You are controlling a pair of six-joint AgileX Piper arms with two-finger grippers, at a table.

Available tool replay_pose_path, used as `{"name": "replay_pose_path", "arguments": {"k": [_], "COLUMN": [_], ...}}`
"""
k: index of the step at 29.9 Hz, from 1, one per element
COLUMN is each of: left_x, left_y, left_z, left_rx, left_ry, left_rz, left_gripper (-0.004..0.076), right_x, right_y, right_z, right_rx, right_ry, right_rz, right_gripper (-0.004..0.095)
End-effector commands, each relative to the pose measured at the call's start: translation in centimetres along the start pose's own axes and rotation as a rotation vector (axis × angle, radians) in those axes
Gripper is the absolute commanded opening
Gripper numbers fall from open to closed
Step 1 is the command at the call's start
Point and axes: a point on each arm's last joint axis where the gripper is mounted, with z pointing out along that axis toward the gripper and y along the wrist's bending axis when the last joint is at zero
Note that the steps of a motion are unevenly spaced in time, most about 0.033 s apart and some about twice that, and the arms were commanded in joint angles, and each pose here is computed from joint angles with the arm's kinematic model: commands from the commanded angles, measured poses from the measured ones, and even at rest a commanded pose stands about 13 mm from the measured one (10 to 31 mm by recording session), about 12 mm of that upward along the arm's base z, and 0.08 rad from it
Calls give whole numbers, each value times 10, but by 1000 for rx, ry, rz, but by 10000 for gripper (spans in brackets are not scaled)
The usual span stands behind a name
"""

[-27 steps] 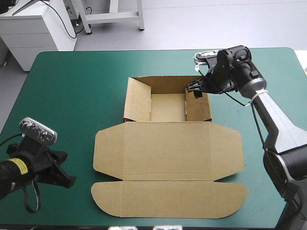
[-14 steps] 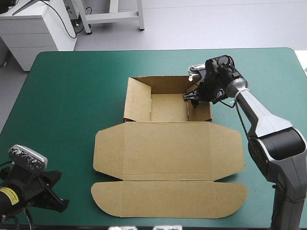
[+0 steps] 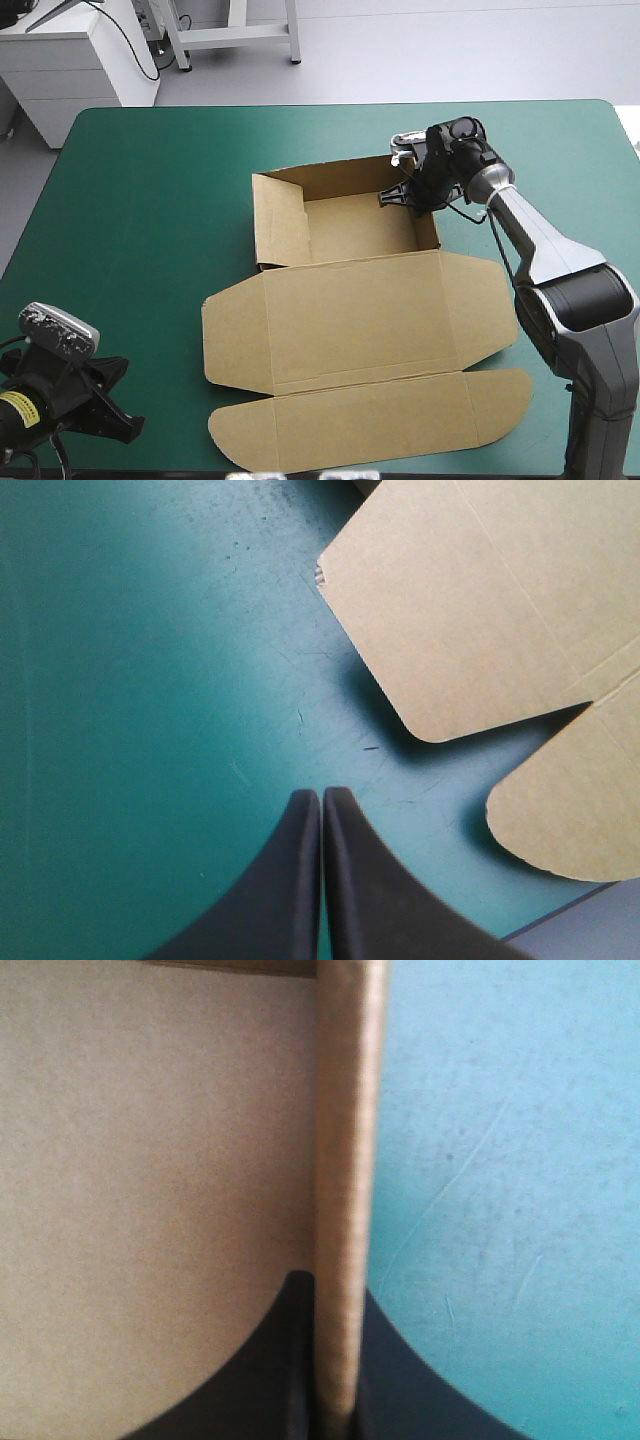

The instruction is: Fold the box

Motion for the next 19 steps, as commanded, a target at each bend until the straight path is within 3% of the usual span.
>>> {"name": "replay_pose_path", "arguments": {"k": [1, 9, 19], "left_x": [-4, -5, -6], "left_y": [0, 0, 0], "left_z": [-4, -4, -3], "left_rx": [6, 4, 4], "left_ry": [-17, -27, -27], "left_rz": [-7, -25, -25], "left_gripper": [-8, -8, -8], "right_x": [-8, -14, 20], "right_y": [-15, -88, -234], "right_z": [-37, -57, -85], "right_rx": [106, 203, 351], "right_ry": [-107, -124, -124], "right_rz": [-78, 5, 306], "right_gripper": [-20, -20, -20]}}
